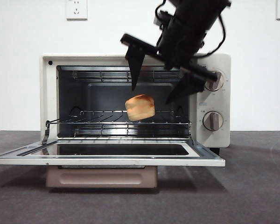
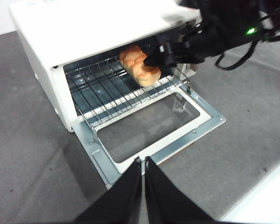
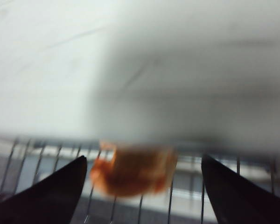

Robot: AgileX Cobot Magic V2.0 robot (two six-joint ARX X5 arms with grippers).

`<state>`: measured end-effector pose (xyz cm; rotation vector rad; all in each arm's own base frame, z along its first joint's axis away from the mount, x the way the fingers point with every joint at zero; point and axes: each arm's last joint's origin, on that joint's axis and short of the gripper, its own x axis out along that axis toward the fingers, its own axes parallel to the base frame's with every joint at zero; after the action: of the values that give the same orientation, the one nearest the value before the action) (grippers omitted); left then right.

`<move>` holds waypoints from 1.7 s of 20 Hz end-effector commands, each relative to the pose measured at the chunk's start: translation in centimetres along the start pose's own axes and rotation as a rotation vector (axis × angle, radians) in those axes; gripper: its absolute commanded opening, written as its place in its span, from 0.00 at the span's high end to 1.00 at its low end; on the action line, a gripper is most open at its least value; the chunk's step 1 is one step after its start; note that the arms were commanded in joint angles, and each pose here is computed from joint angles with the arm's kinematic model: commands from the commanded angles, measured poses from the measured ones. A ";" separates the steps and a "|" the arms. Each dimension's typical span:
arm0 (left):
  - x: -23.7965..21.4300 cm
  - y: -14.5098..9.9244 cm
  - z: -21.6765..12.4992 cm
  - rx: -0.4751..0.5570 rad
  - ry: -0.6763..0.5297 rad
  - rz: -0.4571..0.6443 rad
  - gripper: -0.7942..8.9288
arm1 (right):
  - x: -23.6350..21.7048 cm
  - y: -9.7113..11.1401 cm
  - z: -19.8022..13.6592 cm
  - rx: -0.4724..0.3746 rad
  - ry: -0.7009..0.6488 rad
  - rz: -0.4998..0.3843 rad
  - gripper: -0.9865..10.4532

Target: The left arm flap open the oven, the right arm pick bread and place it into oven, the left arm flap close the oven

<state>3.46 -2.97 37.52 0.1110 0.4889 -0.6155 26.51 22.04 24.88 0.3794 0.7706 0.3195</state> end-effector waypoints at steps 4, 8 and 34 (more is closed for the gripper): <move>1.8 -0.5 1.2 0.010 0.068 -0.021 0.90 | -4.3 1.8 -0.8 -0.085 0.070 0.022 0.57; 4.2 -1.2 1.9 0.016 0.163 -0.086 0.90 | -7.7 2.3 -1.5 -0.223 0.115 0.037 0.57; 20.4 10.5 -8.1 -0.705 0.371 -0.079 0.90 | -31.9 -9.5 -5.4 -0.441 -0.052 0.022 0.57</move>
<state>20.42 -3.21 20.28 -0.4546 1.0462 -0.4806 2.44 1.69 36.11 -0.0180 0.6470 0.4733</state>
